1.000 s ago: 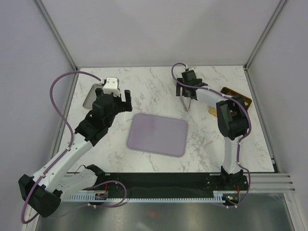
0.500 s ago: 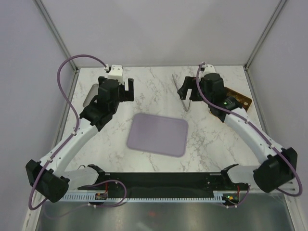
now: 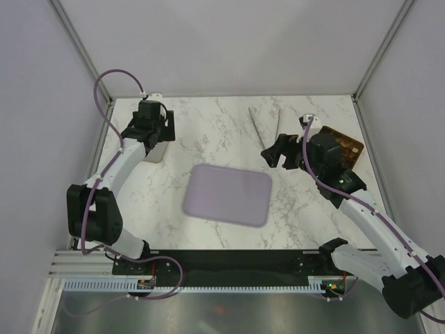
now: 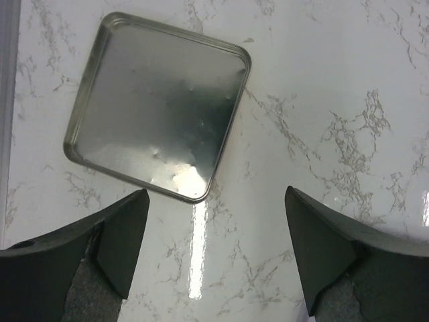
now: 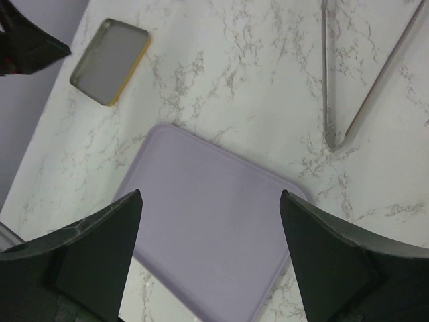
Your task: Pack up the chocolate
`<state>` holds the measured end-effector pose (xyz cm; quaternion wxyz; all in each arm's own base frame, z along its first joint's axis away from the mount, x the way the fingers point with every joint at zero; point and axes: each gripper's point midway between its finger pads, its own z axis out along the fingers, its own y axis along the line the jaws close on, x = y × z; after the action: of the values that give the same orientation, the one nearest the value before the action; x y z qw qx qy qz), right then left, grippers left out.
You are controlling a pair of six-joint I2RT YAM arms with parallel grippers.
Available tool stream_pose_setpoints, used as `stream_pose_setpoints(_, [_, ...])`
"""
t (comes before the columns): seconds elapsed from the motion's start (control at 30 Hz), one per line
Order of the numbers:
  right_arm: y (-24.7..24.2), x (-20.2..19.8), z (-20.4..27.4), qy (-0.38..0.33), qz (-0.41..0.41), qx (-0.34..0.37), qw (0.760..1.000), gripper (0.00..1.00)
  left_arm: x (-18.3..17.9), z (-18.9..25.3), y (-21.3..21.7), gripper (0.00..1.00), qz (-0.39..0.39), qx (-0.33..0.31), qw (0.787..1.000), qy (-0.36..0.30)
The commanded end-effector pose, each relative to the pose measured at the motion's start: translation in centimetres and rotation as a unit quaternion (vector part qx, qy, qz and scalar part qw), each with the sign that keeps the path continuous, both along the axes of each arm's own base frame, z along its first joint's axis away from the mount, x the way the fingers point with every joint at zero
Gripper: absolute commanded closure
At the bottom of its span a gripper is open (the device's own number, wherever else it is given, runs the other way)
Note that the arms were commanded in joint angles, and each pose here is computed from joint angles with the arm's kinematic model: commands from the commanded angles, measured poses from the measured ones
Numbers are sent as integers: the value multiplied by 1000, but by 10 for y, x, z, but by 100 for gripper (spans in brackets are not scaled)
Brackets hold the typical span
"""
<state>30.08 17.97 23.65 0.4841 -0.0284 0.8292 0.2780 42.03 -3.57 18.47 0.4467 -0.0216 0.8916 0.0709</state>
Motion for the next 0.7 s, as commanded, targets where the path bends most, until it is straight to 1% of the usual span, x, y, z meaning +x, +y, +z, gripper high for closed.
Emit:
stream_pose_setpoints(0.0, [4, -15, 33, -46, 17, 49, 998, 9, 13, -3, -13, 11, -29, -33, 999, 8])
stream_pose_setpoints(0.03, [5, -21, 40, -54, 22, 66, 996, 9, 15, -18, -14, 12, -29, -36, 999, 25])
stream_pose_setpoints(0.07, [7, -24, 43, -59, 27, 73, 995, 10, 17, -24, -14, 14, -28, -36, 998, 32])
stream_pose_setpoints(0.1, [6, -27, 38, -56, 28, 74, 995, 10, 18, -33, -15, 17, -27, -35, 998, 42])
stream_pose_setpoints(0.13, [5, -31, 40, -64, 31, 76, 995, 11, 20, -39, -14, 20, -27, -33, 998, 49])
stream_pose_setpoints(0.17, [3, -32, 41, -74, 31, 75, 994, 10, 23, -56, -14, 28, -24, -27, 997, 68])
stream_pose_setpoints(0.2, [0, -32, 27, -68, 22, 68, 995, 11, 23, -64, -14, 31, -24, -26, 996, 78])
stream_pose_setpoints(0.23, [-3, -33, 27, -75, 18, 68, 995, 11, 23, -70, -13, 33, -23, -25, 996, 84])
stream_pose_setpoints(0.27, [-4, -33, 24, -78, 18, 64, 995, 11, 23, -84, -12, 35, -20, -21, 995, 101])
stream_pose_setpoints(0.37, [-4, -37, 16, -73, 25, 58, 995, 11, 26, -105, -8, 36, -13, -15, 992, 123])
stream_pose_setpoints(0.43, [-4, -40, 12, -72, 28, 58, 995, 11, 29, -111, -8, 37, -12, -13, 991, 129])
stream_pose_setpoints(0.5, [-6, -40, 10, -74, 25, 50, 996, 11, 31, -119, -10, 42, -13, -15, 990, 137])
stream_pose_setpoints(0.67, [-6, -38, 12, -75, 23, 47, 996, 11, 34, -144, -10, 43, -13, -14, 986, 163])
